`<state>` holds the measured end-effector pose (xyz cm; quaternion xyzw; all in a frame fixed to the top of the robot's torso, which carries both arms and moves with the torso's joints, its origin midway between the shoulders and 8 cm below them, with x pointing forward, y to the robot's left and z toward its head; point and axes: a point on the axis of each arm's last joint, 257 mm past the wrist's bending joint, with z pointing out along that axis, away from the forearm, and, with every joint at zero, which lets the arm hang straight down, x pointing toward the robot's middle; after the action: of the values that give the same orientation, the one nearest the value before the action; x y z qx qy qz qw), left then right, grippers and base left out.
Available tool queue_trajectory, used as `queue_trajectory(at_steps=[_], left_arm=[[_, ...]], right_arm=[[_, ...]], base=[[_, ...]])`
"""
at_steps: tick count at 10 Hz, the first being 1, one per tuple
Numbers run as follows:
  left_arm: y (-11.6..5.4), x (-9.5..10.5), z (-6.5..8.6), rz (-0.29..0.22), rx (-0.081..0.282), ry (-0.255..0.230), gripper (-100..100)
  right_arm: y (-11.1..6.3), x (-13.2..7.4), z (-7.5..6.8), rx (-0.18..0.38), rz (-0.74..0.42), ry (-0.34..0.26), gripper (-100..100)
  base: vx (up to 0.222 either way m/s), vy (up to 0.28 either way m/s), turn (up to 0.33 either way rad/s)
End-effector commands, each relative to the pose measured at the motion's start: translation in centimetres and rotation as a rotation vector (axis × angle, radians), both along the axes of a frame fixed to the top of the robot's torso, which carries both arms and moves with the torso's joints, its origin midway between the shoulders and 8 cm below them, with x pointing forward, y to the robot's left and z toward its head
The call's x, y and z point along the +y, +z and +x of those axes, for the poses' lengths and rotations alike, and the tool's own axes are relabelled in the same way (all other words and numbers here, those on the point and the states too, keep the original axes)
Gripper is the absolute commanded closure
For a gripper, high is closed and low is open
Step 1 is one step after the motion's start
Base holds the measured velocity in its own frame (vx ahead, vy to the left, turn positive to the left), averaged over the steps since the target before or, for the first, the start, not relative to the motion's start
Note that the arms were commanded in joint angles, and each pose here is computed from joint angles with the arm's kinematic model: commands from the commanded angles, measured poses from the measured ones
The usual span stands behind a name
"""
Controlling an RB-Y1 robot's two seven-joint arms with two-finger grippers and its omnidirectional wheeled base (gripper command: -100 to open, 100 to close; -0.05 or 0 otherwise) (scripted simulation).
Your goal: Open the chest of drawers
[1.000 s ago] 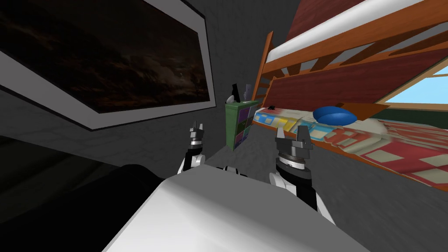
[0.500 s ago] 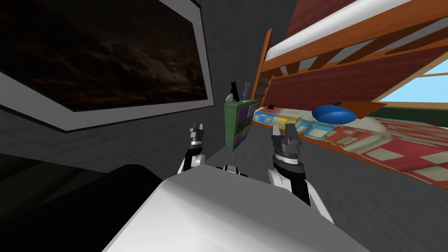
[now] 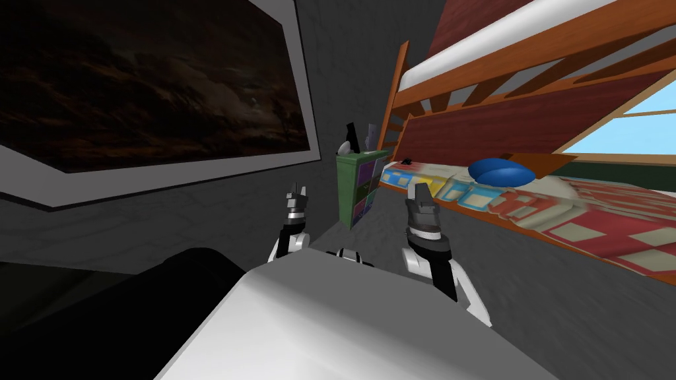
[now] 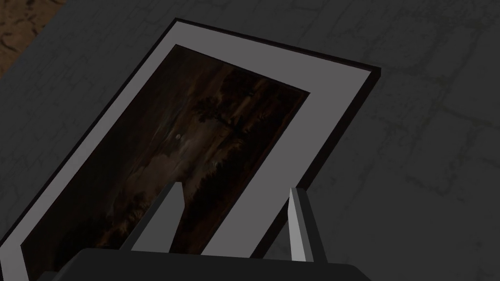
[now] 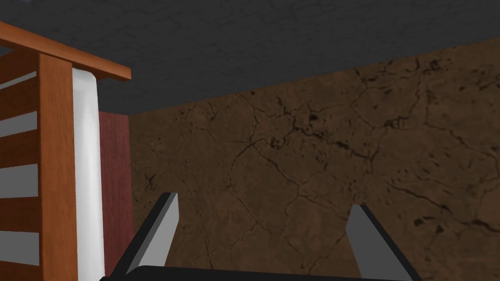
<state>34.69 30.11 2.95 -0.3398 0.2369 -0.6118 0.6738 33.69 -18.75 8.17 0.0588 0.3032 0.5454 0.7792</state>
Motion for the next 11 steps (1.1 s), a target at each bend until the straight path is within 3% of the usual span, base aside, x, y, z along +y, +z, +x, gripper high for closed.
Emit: queue_trajectory(at_steps=[1,4,5,6,7,8,9,10,11], left_arm=[[0.0,0.0,0.0,0.0,0.0,0.0,0],[0.0,0.0,0.0,0.0,0.0,0.0,0],[0.0,0.0,0.0,0.0,0.0,0.0,0],[0.0,0.0,0.0,0.0,0.0,0.0,0],[0.0,0.0,0.0,0.0,0.0,0.0,0],[0.0,0.0,0.0,0.0,0.0,0.0,0],[0.0,0.0,0.0,0.0,0.0,0.0,0],[0.0,0.0,0.0,0.0,0.0,0.0,0],[0.0,0.0,0.0,0.0,0.0,0.0,0]], right_arm=[[0.5,1.1,0.1,-0.047,-0.069,-0.044,-100],[1.3,3.1,0.3,-0.13,-0.175,-0.104,-100],[1.3,3.1,0.3,-0.133,-0.182,-0.115,-100],[1.7,4.1,0.3,-0.177,-0.232,-0.141,-100],[1.7,4.1,0.3,-0.181,-0.239,-0.153,-100],[2.0,5.2,0.4,-0.225,-0.289,-0.179,-100],[2.0,5.2,0.4,-0.231,-0.297,-0.193,-100],[2.3,6.3,0.5,-0.276,-0.347,-0.219,-100],[2.3,6.3,0.5,-0.282,-0.356,-0.234,-100]], base=[[0.037,0.008,-0.017],[0.05,0.012,-0.036],[0.043,0.008,-0.024],[0.053,0.009,-0.045],[0.05,0.008,-0.027],[0.058,0.014,-0.056],[0.05,0.011,-0.023],[0.063,0.015,-0.056],[0.052,0.012,-0.027]])
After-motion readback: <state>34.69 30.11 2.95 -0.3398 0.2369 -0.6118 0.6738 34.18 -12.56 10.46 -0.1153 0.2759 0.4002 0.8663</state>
